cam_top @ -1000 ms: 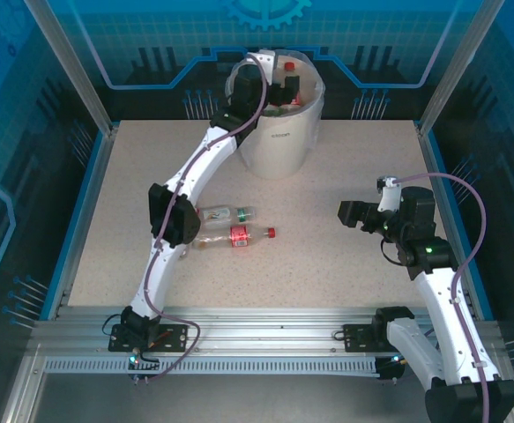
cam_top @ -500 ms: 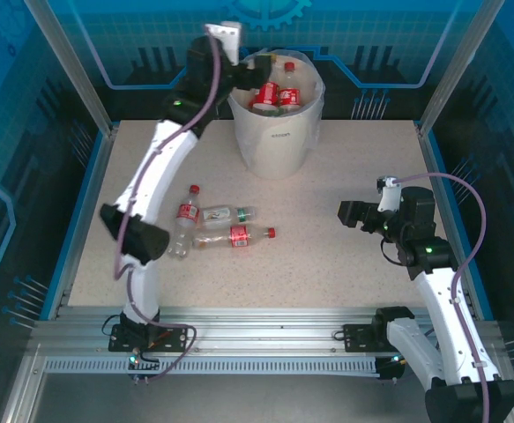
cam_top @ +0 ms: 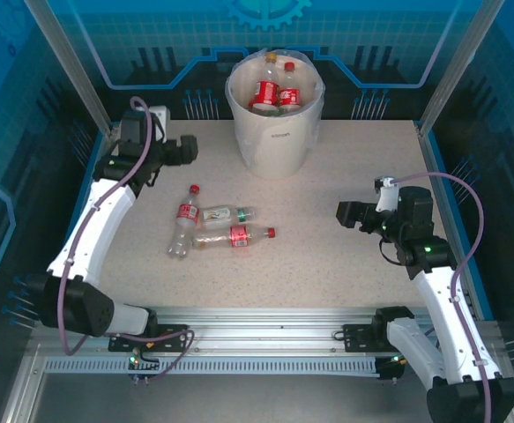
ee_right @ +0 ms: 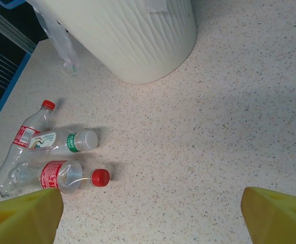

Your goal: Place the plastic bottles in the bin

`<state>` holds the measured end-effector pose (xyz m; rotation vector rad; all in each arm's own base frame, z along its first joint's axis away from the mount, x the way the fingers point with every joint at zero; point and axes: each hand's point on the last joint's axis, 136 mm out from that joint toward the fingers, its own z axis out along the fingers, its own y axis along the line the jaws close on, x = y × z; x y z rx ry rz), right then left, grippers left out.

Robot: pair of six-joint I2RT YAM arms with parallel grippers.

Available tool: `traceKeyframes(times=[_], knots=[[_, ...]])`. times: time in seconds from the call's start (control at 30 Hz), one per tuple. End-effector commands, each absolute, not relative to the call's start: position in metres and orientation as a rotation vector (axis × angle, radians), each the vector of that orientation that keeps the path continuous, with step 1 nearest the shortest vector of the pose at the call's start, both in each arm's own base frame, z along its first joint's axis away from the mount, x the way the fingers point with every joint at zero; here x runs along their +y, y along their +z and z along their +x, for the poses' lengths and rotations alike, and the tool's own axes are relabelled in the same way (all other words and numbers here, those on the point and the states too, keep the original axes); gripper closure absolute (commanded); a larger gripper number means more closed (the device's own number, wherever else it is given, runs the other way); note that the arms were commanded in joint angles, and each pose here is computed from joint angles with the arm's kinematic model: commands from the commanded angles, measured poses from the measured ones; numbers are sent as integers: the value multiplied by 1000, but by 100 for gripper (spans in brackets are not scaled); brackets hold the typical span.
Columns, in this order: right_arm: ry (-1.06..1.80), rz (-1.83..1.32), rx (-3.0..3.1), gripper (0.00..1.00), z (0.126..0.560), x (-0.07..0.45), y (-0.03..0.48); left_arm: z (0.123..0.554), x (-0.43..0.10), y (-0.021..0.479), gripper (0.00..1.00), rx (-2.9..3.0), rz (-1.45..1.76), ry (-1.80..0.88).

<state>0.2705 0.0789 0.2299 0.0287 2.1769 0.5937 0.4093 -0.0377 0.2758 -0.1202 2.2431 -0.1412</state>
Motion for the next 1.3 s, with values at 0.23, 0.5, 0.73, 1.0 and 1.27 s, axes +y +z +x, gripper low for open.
traceKeyframes(times=[0.23,0.5,0.73,1.0,1.27], knots=[[575,17,2190,9,259,81,227,395,-36,126,8,2651,-224,-269],[559,20,2202,9,259,79,222,388,-32,78,11,2766,-254,-220],[575,20,2209,9,262,81,217,378,-32,53,6,2831,-280,-216],[574,25,2210,9,264,81,215,371,-32,24,4,2897,-310,-217],[573,25,2208,9,265,81,216,372,-26,14,21,2907,-336,-160]])
